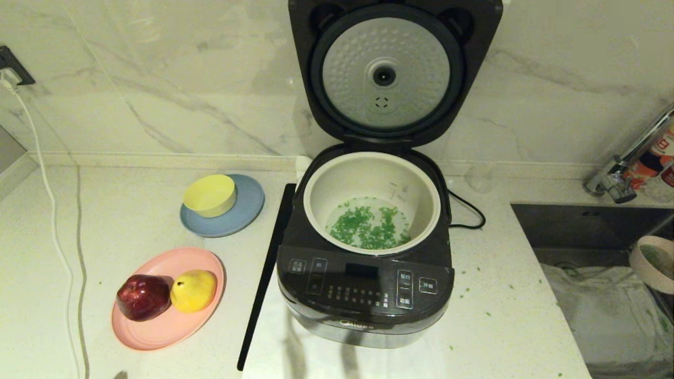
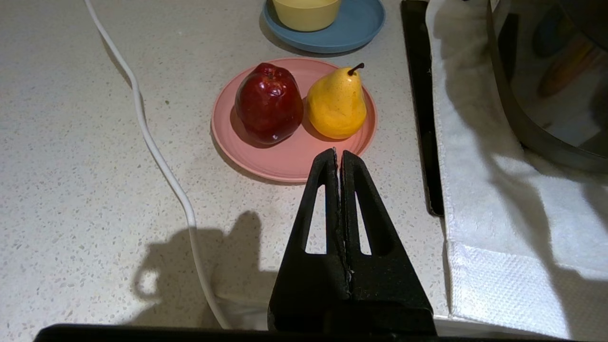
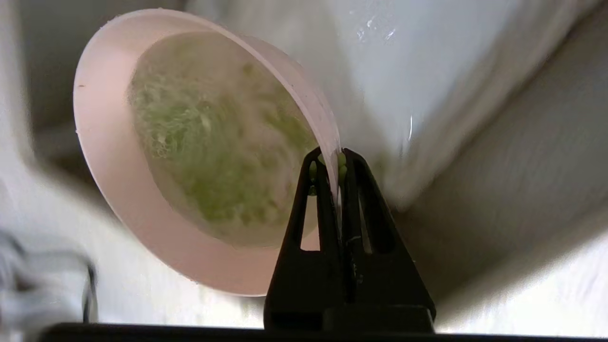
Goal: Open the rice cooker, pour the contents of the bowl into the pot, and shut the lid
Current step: Fill a bowl with water from the tap, then pour the water from the bowl into the rice cooker
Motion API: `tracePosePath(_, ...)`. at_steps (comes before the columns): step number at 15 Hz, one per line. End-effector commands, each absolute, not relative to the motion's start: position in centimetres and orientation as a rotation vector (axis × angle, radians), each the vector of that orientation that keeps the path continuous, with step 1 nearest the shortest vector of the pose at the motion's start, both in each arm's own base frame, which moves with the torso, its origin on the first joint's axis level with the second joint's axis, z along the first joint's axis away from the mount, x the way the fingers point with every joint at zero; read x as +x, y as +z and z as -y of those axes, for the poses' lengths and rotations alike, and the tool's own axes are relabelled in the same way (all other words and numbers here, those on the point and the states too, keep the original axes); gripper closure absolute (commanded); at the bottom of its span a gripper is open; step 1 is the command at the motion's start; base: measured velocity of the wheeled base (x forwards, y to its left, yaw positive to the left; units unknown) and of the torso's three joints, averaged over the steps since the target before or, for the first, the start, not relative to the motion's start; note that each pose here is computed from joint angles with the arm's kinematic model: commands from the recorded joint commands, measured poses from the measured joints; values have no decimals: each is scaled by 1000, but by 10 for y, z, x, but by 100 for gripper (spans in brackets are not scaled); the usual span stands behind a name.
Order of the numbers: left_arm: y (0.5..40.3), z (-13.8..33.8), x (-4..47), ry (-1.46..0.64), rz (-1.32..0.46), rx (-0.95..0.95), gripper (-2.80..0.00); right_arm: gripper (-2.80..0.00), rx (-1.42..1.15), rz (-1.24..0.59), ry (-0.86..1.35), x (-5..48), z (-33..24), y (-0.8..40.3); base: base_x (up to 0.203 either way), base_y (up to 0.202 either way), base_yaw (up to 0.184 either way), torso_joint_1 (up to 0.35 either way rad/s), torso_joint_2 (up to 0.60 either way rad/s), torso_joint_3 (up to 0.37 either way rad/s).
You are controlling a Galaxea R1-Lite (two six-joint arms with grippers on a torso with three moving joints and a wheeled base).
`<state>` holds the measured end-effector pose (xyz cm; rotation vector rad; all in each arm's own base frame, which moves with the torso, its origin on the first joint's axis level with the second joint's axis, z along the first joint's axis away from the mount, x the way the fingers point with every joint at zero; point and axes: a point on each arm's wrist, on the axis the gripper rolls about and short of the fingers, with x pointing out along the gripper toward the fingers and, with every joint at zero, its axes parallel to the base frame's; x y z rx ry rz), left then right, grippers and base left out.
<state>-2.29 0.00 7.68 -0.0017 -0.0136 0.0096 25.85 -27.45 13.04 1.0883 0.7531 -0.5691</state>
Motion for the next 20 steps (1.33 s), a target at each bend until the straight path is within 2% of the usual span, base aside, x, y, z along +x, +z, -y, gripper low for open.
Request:
tracePosePath(1, 74, 0, -22, 10, 5, -2, 0, 0, 1108, -826, -529, 255, 259, 138, 0, 0, 0, 0, 0, 0)
tracePosePath(9, 74, 0, -22, 11, 4, -2, 0, 0, 1041, -865, -417, 234, 208, 187, 0, 0, 0, 0, 0, 0)
tracePosePath(16, 74, 0, -22, 11, 5, -2, 0, 0, 824, -808, -244, 213, 115, 255, 0, 0, 0, 0, 0, 0)
tracePosePath(20, 74, 0, -22, 9, 4, -2, 0, 0, 688, -848, -112, 206, 59, 280, 0, 0, 0, 0, 0, 0)
